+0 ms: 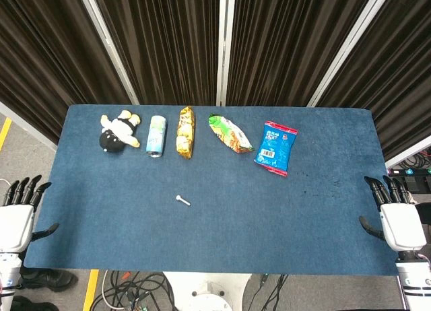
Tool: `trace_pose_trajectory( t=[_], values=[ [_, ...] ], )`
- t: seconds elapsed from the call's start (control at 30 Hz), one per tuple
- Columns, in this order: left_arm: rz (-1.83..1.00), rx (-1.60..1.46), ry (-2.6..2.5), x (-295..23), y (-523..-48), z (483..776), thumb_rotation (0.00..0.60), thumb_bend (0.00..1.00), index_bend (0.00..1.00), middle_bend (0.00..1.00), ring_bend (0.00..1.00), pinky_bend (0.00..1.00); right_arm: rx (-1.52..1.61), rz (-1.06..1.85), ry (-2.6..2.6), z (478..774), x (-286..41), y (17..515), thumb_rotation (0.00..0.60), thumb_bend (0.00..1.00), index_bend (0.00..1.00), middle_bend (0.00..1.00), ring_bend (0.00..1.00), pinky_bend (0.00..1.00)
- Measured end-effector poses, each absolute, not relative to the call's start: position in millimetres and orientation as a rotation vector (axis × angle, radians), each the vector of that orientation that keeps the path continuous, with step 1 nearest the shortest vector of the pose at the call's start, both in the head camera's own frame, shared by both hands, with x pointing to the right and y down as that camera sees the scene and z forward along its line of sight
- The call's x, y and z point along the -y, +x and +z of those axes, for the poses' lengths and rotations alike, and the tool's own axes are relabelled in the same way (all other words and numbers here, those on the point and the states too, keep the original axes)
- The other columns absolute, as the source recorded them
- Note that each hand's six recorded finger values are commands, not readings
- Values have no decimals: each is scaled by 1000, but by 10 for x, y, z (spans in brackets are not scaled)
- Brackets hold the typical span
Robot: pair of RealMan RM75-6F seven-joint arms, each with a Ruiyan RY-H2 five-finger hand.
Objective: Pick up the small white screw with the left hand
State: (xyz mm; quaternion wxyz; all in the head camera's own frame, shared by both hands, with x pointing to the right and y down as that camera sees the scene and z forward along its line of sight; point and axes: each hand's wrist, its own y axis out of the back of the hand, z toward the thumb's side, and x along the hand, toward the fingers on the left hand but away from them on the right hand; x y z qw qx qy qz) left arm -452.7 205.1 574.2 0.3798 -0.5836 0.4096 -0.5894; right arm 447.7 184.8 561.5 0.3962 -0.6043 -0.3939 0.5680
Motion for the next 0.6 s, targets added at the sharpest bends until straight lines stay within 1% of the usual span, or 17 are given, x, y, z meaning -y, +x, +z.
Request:
trace_pose_trajectory(
  t=[0.33,0.43,0.6],
  values=[
    [-1483,-1027,-1499,-2032,-4474,5736,600,44,171,63,0,0,1010,1433,-1517,5566,-1882,4499,600,176,82,128,0,41],
    [-1452,-998,-1515,-1982,-4399,5735,600,44,171,62,0,0,1021,1435,-1508,5543,-1898,4524,600,176,82,128,0,41],
    [-1357,-910,-1586,-1786,-4147,5760,600,45,182,63,0,0,1023,1427,-1500,5517,-1897,4527,600,176,82,128,0,41]
  ],
)
